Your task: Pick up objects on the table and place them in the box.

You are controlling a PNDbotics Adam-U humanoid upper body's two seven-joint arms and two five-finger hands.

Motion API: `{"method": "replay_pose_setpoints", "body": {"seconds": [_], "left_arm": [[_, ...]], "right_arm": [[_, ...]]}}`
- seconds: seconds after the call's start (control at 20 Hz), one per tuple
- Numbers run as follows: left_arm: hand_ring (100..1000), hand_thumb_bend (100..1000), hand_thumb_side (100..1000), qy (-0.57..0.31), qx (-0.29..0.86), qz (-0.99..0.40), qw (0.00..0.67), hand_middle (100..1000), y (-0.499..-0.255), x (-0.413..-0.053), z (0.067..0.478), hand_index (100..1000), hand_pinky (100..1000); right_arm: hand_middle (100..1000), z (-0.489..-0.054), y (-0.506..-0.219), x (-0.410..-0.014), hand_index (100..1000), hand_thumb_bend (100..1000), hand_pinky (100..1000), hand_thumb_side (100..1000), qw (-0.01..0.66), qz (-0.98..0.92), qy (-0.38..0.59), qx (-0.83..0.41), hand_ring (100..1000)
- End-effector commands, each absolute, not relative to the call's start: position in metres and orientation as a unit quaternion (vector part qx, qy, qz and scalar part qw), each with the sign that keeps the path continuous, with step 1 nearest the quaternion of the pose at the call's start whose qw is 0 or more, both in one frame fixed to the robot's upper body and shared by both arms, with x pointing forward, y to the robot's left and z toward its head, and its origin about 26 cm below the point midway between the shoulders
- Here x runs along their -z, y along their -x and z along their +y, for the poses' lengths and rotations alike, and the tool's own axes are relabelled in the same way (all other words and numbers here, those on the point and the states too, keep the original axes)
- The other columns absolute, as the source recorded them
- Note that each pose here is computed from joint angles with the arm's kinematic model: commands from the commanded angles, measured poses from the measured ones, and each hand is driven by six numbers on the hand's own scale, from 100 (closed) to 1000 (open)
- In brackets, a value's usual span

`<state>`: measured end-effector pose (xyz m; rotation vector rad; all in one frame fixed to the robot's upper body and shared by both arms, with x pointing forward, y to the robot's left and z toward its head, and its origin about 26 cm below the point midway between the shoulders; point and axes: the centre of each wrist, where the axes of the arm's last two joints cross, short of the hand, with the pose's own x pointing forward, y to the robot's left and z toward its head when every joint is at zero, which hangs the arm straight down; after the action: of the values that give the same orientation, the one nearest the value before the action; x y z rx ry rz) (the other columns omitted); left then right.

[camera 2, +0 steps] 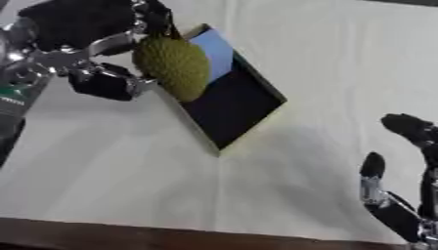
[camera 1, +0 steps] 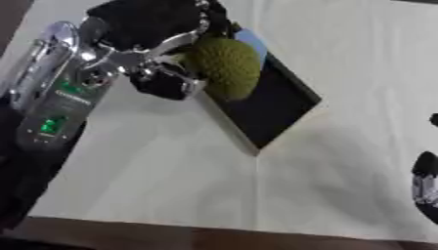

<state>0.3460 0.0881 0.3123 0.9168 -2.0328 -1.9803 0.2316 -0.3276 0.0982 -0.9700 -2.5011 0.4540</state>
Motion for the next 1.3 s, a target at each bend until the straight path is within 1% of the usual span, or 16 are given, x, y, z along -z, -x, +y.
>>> {"method": "replay_pose_setpoints", "body": {"seconds": [0.05,0.35,0.45,0.5,0.55,0.6,0.65,0.7,0.8,0.9,0.95,1.0,1.1,1.25,1.3], "left_arm": [[586,100,106,-0.31,0.663,-0.677,0.07,550,-0.35,-0.312,0.075,694,704],[586,100,101,-0.309,0.674,-0.666,0.085,550,-0.367,-0.288,0.056,696,707],[598,102,100,-0.309,0.677,-0.663,0.087,563,-0.37,-0.281,0.052,715,714],[608,113,112,-0.309,0.68,-0.66,0.087,574,-0.371,-0.278,0.051,730,721],[616,123,162,-0.309,0.682,-0.657,0.087,582,-0.372,-0.275,0.05,741,728],[616,123,162,-0.31,0.684,-0.655,0.087,582,-0.372,-0.273,0.05,741,728],[671,177,307,-0.312,0.685,-0.652,0.085,631,-0.373,-0.272,0.05,803,759],[721,204,394,-0.313,0.688,-0.65,0.082,685,-0.372,-0.272,0.051,847,785],[784,235,487,-0.314,0.692,-0.645,0.075,763,-0.37,-0.272,0.052,897,830],[829,288,601,-0.315,0.695,-0.643,0.07,826,-0.368,-0.273,0.055,928,864],[833,320,638,-0.317,0.694,-0.643,0.069,832,-0.367,-0.274,0.057,932,867],[833,329,660,-0.319,0.692,-0.643,0.069,831,-0.365,-0.276,0.059,932,867],[832,320,649,-0.324,0.683,-0.651,0.071,832,-0.361,-0.28,0.063,935,867],[800,230,563,-0.327,0.65,-0.682,0.078,798,-0.351,-0.293,0.073,916,849],[784,170,525,-0.325,0.636,-0.695,0.081,780,-0.347,-0.297,0.077,906,843]], "right_arm": [[680,-0.327,-0.232,-0.104,786,100,818,561,0.198,-0.904,0.343,-0.16,752],[676,-0.323,-0.234,-0.103,785,100,818,561,0.204,-0.905,0.339,-0.156,750],[675,-0.322,-0.234,-0.103,784,100,818,560,0.206,-0.905,0.339,-0.155,749],[674,-0.321,-0.234,-0.103,784,100,818,560,0.207,-0.905,0.338,-0.154,749],[674,-0.32,-0.234,-0.103,784,100,818,560,0.209,-0.905,0.338,-0.153,749],[674,-0.32,-0.234,-0.102,784,100,818,560,0.21,-0.905,0.338,-0.153,749],[673,-0.32,-0.234,-0.102,784,100,819,560,0.211,-0.904,0.338,-0.152,748],[672,-0.319,-0.234,-0.102,784,100,819,560,0.212,-0.904,0.338,-0.151,748],[672,-0.319,-0.234,-0.102,784,100,819,561,0.214,-0.904,0.338,-0.15,748],[672,-0.319,-0.234,-0.101,784,100,819,560,0.216,-0.904,0.339,-0.149,748],[672,-0.319,-0.234,-0.101,784,100,819,560,0.216,-0.903,0.339,-0.149,748],[672,-0.319,-0.234,-0.101,784,100,819,560,0.217,-0.903,0.339,-0.148,748],[672,-0.319,-0.233,-0.1,784,100,819,560,0.218,-0.903,0.339,-0.148,748],[672,-0.32,-0.233,-0.099,784,100,819,559,0.22,-0.903,0.339,-0.146,749],[672,-0.32,-0.232,-0.099,784,100,819,559,0.219,-0.903,0.339,-0.146,749]]}}
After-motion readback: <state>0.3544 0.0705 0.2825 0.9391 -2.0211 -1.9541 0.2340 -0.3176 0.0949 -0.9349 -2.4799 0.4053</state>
